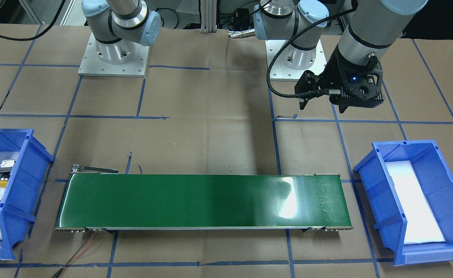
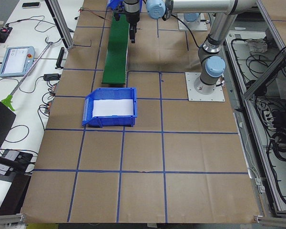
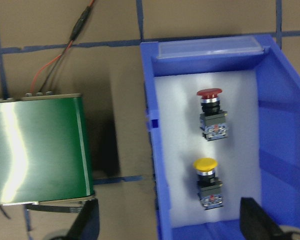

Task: Transport two buttons from left to right

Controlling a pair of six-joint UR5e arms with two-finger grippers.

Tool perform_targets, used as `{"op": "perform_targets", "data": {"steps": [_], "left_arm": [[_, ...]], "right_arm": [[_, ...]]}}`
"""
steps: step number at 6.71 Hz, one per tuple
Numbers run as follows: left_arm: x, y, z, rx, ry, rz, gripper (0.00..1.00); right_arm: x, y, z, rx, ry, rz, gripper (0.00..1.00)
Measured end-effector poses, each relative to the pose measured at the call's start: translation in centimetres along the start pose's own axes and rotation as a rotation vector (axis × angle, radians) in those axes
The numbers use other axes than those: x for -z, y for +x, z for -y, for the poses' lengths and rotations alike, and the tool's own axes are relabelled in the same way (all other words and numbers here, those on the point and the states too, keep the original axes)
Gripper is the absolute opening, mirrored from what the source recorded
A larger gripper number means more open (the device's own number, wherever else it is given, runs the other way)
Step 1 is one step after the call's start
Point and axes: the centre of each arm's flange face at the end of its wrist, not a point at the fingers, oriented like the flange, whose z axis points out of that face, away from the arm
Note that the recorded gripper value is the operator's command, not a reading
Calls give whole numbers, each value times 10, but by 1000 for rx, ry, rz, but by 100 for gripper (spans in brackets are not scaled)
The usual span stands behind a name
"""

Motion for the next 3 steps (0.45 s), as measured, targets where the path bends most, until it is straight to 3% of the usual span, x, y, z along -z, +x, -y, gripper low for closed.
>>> {"op": "perform_targets", "data": {"steps": [2, 3], "left_arm": [[0, 0, 0, 0, 1, 0, 100], [0, 0, 0, 0, 1, 0, 100]], "right_arm": [[55, -106, -68, -26, 30, 2, 100], [63, -147, -105, -37, 40, 9, 100]]}}
